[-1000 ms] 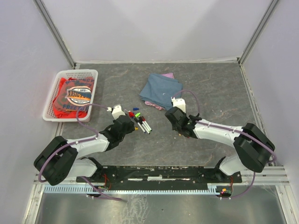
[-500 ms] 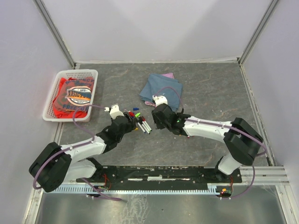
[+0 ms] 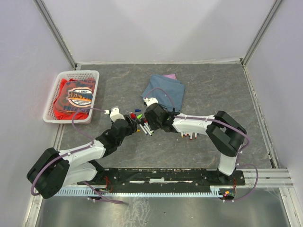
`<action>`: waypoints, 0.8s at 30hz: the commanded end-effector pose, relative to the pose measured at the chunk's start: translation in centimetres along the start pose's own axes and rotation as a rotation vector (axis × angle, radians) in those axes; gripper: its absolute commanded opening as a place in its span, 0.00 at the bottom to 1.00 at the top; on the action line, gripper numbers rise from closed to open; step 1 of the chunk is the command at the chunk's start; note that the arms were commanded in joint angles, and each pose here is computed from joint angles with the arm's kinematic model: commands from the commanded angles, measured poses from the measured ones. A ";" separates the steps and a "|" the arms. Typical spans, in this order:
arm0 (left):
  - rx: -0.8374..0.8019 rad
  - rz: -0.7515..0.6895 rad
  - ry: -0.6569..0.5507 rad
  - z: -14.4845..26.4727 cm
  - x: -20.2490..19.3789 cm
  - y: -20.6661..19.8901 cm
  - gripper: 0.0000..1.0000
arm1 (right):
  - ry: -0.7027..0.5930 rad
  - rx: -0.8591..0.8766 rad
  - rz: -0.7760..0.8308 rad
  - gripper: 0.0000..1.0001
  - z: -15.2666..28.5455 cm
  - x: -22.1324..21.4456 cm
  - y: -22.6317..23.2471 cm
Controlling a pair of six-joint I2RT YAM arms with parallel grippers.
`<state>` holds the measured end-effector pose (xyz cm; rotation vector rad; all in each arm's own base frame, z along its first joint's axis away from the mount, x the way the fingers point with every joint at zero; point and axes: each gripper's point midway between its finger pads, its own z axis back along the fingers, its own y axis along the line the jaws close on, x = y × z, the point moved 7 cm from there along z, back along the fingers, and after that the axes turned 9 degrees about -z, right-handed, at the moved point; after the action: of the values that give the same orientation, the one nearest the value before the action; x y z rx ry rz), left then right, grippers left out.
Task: Open the pen caps
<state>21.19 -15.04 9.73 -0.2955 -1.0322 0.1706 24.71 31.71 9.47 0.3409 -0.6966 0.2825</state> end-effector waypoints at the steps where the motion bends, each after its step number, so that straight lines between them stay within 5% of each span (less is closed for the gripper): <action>1: -0.028 0.005 -0.058 0.1 1.1 -0.5 0.56 | -0.034 0.043 0.014 0.43 -0.7 1.6 1.5; 24: -0.034 0.005 -0.066 0.1 1.3 -0.6 0.56 | 0.000 -0.037 0.052 0.41 -2.1 0.6 0.6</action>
<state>21.13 -14.99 9.71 -0.2971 -1.0330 0.1706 25.80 33.00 8.11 0.3137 -0.6829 0.3078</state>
